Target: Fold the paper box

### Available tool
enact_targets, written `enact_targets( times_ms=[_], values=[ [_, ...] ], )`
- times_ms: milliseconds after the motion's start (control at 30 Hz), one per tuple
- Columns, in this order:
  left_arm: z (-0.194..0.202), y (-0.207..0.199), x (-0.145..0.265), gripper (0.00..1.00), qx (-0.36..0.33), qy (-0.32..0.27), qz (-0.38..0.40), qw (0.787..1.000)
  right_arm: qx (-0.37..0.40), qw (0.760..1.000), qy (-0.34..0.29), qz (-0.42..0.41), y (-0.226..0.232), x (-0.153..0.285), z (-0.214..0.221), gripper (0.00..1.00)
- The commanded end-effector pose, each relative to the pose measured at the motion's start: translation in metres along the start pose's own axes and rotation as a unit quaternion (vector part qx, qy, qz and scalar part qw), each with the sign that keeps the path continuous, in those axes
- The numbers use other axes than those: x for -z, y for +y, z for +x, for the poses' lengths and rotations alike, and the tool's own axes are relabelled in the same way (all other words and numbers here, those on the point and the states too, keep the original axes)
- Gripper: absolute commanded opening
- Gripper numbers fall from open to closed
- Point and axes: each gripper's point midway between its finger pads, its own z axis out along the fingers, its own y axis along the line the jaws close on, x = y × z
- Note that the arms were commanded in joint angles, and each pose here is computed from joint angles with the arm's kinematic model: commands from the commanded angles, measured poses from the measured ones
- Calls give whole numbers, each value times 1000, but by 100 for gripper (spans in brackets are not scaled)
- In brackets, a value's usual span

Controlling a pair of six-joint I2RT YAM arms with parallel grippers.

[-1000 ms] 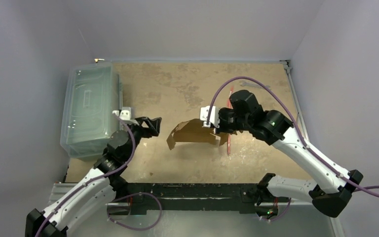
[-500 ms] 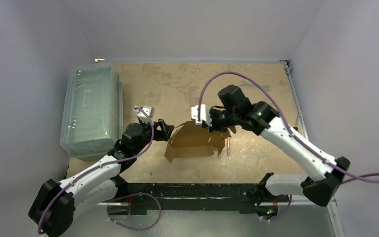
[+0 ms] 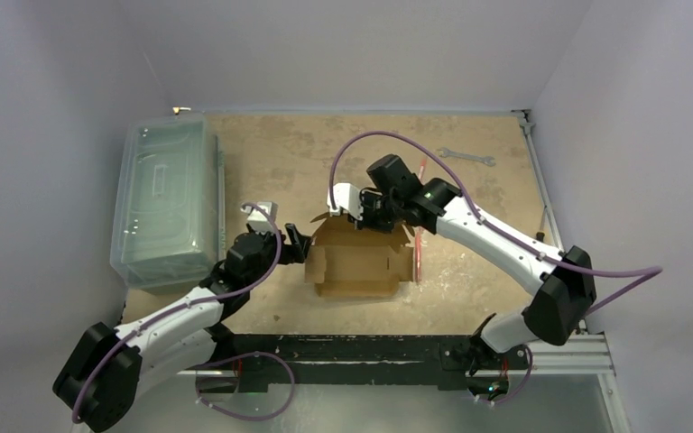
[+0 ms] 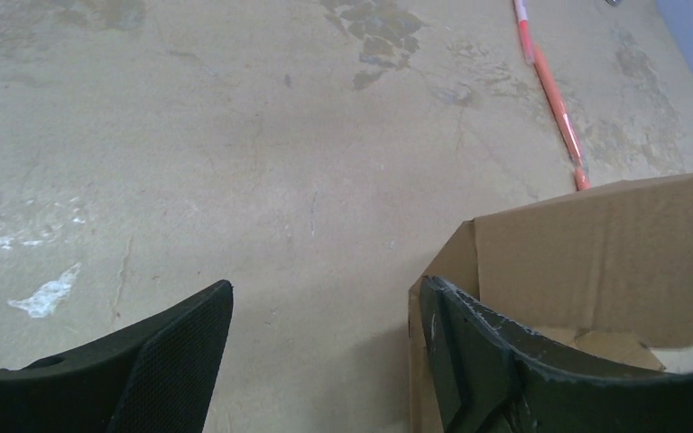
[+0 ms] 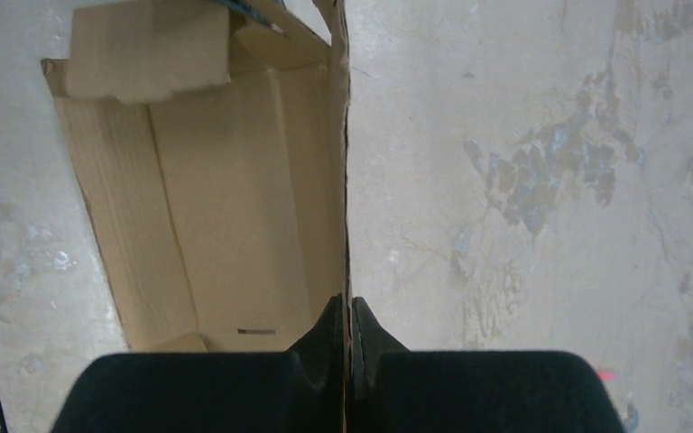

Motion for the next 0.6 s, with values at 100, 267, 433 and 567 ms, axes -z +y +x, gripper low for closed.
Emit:
enact_targets(
  times_ms=[100, 267, 433, 567],
  values=[
    [2, 9, 6, 77, 34, -16, -21, 999, 24, 992, -65, 110, -30, 31, -21, 0],
    [5, -2, 2, 80, 36, -9, 11, 999, 34, 988, -83, 128, -32, 38, -25, 0],
    [-4, -1, 5, 82, 44, -17, 4, 999, 44, 982, -87, 159, -37, 46, -21, 0],
    [-16, 10, 12, 87, 58, -44, -22, 997, 53, 977, -100, 180, -37, 54, -20, 0]
  ],
)
